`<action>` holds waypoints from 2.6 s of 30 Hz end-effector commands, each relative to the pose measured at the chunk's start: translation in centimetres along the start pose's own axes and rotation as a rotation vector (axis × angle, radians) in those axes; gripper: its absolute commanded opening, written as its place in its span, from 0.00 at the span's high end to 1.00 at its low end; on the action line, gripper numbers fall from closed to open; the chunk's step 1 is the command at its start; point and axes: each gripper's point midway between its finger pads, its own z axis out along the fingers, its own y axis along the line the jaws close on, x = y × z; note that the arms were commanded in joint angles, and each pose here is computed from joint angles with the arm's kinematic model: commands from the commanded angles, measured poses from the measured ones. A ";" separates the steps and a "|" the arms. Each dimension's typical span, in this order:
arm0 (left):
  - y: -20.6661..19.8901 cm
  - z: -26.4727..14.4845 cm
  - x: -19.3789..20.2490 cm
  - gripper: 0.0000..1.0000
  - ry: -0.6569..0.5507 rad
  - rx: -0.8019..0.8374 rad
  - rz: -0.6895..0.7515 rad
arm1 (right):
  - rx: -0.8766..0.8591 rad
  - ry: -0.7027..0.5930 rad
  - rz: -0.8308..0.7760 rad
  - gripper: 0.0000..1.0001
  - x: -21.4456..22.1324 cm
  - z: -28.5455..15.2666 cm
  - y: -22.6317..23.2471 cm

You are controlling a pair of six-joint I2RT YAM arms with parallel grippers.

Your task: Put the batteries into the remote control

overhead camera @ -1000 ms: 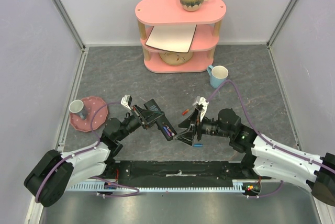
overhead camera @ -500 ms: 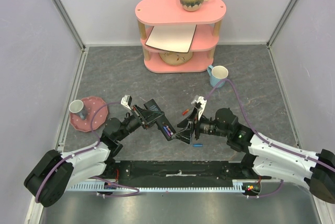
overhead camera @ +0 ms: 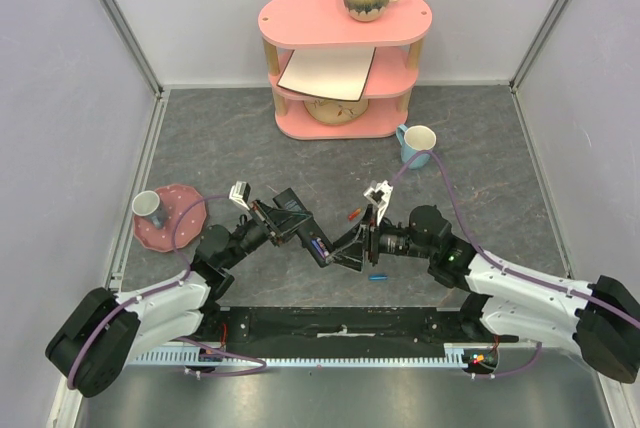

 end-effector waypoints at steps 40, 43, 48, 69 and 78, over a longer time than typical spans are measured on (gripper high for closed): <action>-4.0 -0.3 1.5 0.98 0.087 0.148 0.081 | -0.135 -0.085 0.374 0.73 -2.3 1.5 0.8; -4.2 -0.3 1.8 0.98 0.099 0.155 0.089 | -0.132 -0.090 0.397 0.72 -2.3 1.6 0.6; -4.7 -0.4 2.4 0.98 0.130 0.174 0.113 | -0.146 -0.109 0.450 0.73 -2.7 1.6 0.6; -3.7 -0.3 3.7 0.98 0.200 0.135 0.169 | 0.003 -0.106 0.577 0.68 -3.1 2.5 -1.8; -3.6 0.1 4.3 0.98 0.216 0.126 0.176 | 0.057 -0.098 0.567 0.68 -3.6 2.9 -2.5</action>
